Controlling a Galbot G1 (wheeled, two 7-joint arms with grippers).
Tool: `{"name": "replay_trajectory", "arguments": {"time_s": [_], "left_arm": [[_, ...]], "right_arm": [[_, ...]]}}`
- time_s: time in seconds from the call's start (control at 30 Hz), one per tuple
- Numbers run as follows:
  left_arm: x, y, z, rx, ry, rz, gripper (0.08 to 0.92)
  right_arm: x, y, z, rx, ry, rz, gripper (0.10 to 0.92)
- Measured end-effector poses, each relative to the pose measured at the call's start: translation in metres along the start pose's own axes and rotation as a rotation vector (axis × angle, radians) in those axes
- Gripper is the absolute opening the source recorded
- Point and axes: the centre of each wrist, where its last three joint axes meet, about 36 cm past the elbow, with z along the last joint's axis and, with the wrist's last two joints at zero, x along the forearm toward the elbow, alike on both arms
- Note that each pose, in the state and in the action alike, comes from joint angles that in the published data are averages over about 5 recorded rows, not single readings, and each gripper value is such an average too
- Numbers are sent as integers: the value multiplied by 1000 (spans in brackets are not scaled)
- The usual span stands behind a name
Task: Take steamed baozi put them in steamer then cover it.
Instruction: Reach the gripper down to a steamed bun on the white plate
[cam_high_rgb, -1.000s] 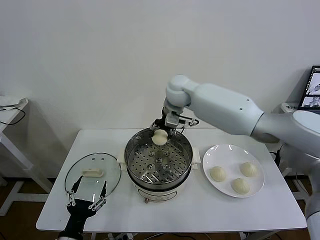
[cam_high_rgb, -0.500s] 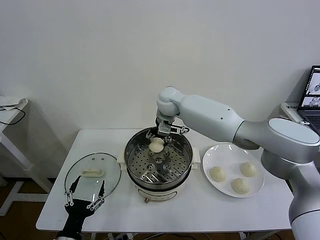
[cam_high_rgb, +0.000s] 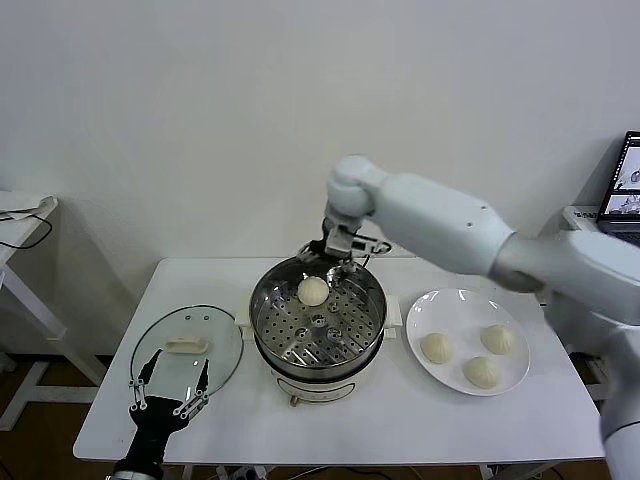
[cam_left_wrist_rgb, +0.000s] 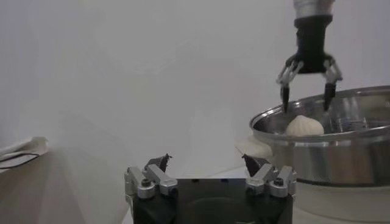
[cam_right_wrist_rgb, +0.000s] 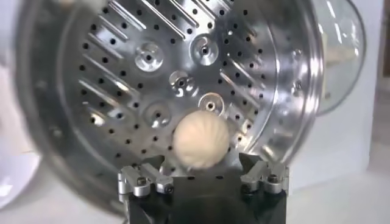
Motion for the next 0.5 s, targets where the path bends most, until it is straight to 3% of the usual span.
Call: {"name": "replay_trajectory", "arguments": {"time_s": [0.27,0.5], "left_arm": [[-4,-4,0,10,-1,8,823],[-5,-7,1,13,2,15,823]], "right_arm": [[35,120,62,-558,-16,46,823],[15,216,79,-890,-29,3,823]]}}
